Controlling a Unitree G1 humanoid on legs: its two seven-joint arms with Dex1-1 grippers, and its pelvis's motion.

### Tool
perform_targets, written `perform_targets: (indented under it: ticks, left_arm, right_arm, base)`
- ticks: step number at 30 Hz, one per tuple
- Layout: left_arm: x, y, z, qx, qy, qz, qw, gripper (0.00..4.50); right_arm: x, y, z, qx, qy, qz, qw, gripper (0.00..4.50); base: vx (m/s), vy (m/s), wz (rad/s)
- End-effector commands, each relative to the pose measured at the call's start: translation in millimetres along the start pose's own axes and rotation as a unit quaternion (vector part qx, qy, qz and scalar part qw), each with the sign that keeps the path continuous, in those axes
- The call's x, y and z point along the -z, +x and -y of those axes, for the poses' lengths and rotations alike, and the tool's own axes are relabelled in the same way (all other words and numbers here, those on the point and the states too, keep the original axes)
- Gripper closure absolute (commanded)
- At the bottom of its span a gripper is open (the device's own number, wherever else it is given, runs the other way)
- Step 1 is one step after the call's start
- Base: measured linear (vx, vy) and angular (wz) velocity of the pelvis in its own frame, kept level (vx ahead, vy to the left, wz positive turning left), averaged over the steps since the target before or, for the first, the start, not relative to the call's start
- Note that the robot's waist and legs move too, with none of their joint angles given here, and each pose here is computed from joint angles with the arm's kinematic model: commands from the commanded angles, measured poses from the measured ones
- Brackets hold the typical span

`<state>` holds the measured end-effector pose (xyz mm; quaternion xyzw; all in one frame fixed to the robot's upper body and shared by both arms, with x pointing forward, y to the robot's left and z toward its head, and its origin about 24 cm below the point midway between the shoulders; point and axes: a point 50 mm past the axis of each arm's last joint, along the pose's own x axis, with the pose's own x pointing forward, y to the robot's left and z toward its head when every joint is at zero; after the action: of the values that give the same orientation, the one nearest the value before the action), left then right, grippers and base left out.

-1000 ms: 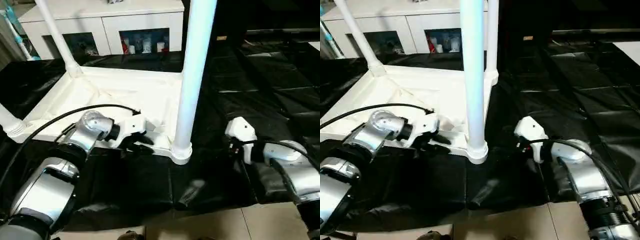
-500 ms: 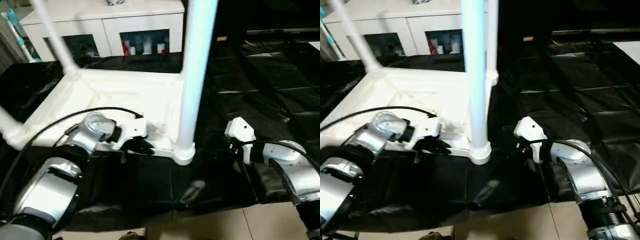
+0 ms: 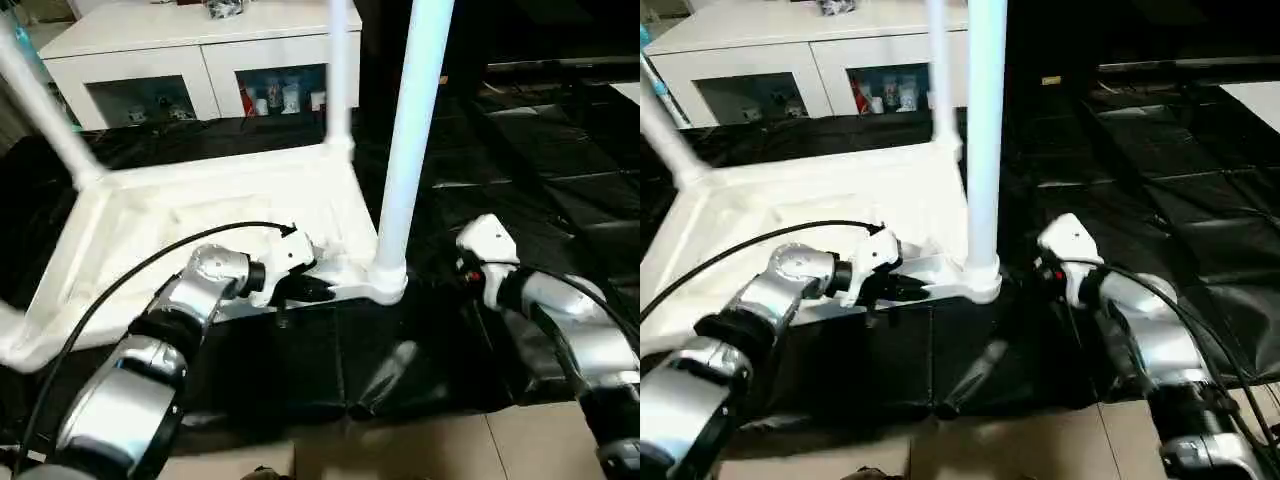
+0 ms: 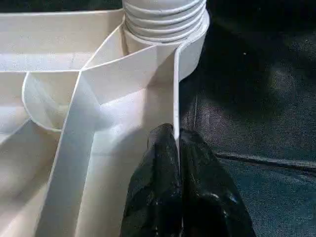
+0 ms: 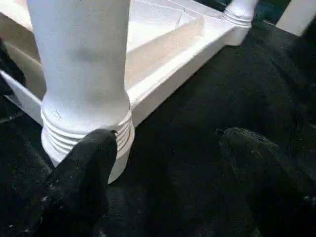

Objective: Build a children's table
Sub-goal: Rotate table base, then rotate leg to tighten

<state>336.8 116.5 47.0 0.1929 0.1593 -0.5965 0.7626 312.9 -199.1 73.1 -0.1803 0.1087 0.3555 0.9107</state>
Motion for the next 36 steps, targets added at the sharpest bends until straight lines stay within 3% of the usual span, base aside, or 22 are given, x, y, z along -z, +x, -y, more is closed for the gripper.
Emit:
perform_targets:
  ticks: [1,3,4,9,12,22,26,30,36]
  left_arm:
    - [8.2,0.1,5.9,0.009,0.005,-0.012,1.000,4.50]
    - [9.1,-1.4,9.3,0.023,0.033,-0.020,0.999,4.50]
    - [8.7,-1.6,9.2,0.019,0.044,-0.028,0.998,4.22]
    - [2.4,0.4,4.0,-0.012,0.030,-0.013,0.999,3.71]
    - [1.7,1.5,2.8,-0.024,0.048,-0.022,0.998,3.64]
    - [2.0,4.0,3.5,-0.013,0.026,-0.020,0.999,3.64]
    - [6.0,4.1,7.8,0.010,0.016,-0.025,1.000,4.01]
    - [8.3,3.5,10.1,0.018,0.013,-0.027,0.999,4.43]
    - [7.0,3.4,8.3,0.006,0.011,-0.023,1.000,4.50]
  right_arm:
    - [-4.8,6.8,-3.9,-0.009,-0.004,0.009,1.000,0.68]
    - [-5.7,7.8,-4.8,-0.011,-0.003,0.011,1.000,0.68]
    - [-6.3,8.6,-5.5,-0.013,-0.002,0.013,1.000,0.68]
    - [-6.3,9.9,-6.4,-0.015,-0.001,0.014,1.000,0.68]
    - [-6.0,10.7,-8.8,-0.021,0.000,0.016,1.000,0.68]
    - [-6.6,8.9,-10.2,-0.027,-0.003,0.022,0.999,0.68]
    - [-7.3,7.8,-9.2,-0.031,-0.006,0.028,0.999,0.68]
    - [-10.8,3.2,-17.2,-0.086,0.000,0.053,0.995,0.68]
    - [-9.0,5.3,-23.7,-0.123,0.036,0.064,0.990,0.32]
  base:
    - [0.000,0.000,0.00]
    - [0.000,0.000,0.00]
    - [0.000,0.000,0.00]
    - [0.000,0.000,0.00]
    - [0.000,0.000,0.00]
    - [0.000,0.000,0.00]
    - [0.000,0.000,0.00]
    - [0.000,0.000,0.00]
    - [0.000,0.000,0.00]
